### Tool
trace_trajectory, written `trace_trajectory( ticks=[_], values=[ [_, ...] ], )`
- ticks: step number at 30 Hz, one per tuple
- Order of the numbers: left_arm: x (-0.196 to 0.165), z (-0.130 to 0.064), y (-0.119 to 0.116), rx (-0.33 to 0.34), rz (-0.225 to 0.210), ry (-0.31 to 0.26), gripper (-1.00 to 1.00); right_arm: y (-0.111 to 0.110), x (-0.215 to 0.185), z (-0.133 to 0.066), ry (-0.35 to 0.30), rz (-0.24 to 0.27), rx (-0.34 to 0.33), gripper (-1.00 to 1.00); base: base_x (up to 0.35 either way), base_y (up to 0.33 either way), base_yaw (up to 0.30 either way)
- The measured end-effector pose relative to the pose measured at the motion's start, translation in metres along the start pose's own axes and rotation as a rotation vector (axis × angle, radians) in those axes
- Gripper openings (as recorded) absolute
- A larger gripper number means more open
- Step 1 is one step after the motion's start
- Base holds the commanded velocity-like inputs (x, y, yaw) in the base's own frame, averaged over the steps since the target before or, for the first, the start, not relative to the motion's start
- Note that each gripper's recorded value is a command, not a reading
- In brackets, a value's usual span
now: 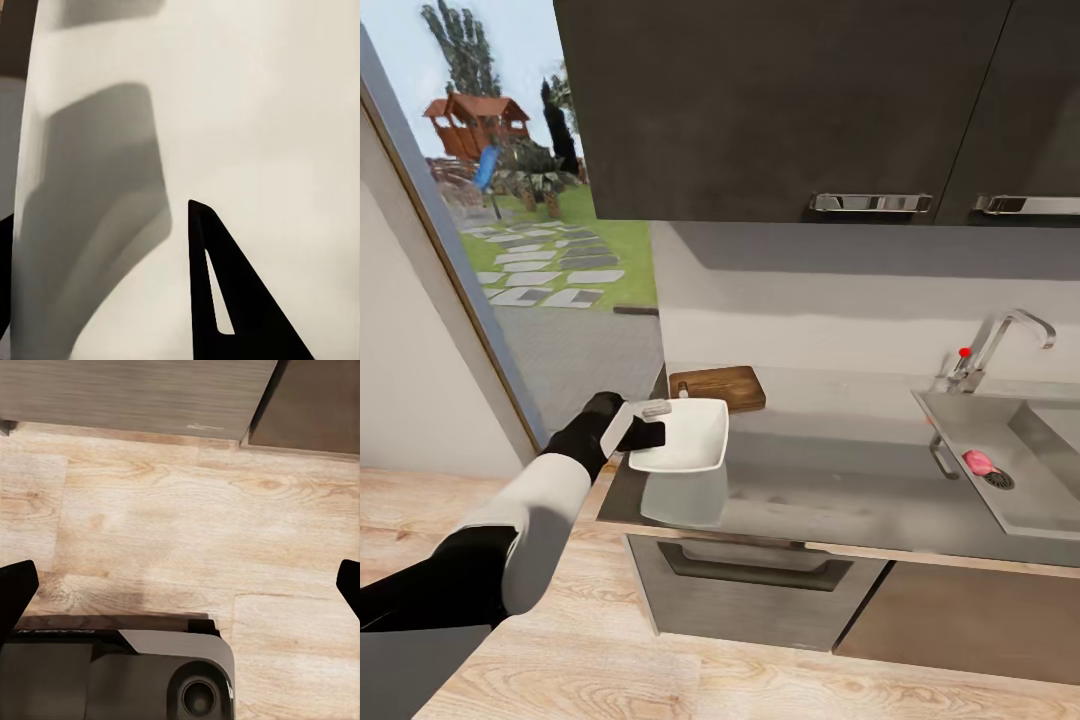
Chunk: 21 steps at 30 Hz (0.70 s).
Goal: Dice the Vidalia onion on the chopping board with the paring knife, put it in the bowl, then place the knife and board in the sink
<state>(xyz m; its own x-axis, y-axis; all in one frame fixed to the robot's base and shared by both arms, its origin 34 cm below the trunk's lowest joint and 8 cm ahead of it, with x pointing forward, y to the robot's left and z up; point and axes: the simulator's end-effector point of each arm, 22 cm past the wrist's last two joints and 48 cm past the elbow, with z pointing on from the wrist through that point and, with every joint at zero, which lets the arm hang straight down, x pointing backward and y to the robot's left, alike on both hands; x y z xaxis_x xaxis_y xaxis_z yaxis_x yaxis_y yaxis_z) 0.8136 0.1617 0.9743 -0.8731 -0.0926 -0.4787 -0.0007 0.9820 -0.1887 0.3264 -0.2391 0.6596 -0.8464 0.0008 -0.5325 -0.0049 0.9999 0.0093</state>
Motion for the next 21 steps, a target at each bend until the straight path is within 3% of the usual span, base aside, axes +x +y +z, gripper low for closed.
trace_trajectory(
  ticks=[21],
  values=[
    [0.025,0.012,0.002,-0.005,0.001,0.064,-1.0,0.0,0.0,0.0,0.0,0.0,0.0,1.0,0.0,0.0,0.0]
  ],
)
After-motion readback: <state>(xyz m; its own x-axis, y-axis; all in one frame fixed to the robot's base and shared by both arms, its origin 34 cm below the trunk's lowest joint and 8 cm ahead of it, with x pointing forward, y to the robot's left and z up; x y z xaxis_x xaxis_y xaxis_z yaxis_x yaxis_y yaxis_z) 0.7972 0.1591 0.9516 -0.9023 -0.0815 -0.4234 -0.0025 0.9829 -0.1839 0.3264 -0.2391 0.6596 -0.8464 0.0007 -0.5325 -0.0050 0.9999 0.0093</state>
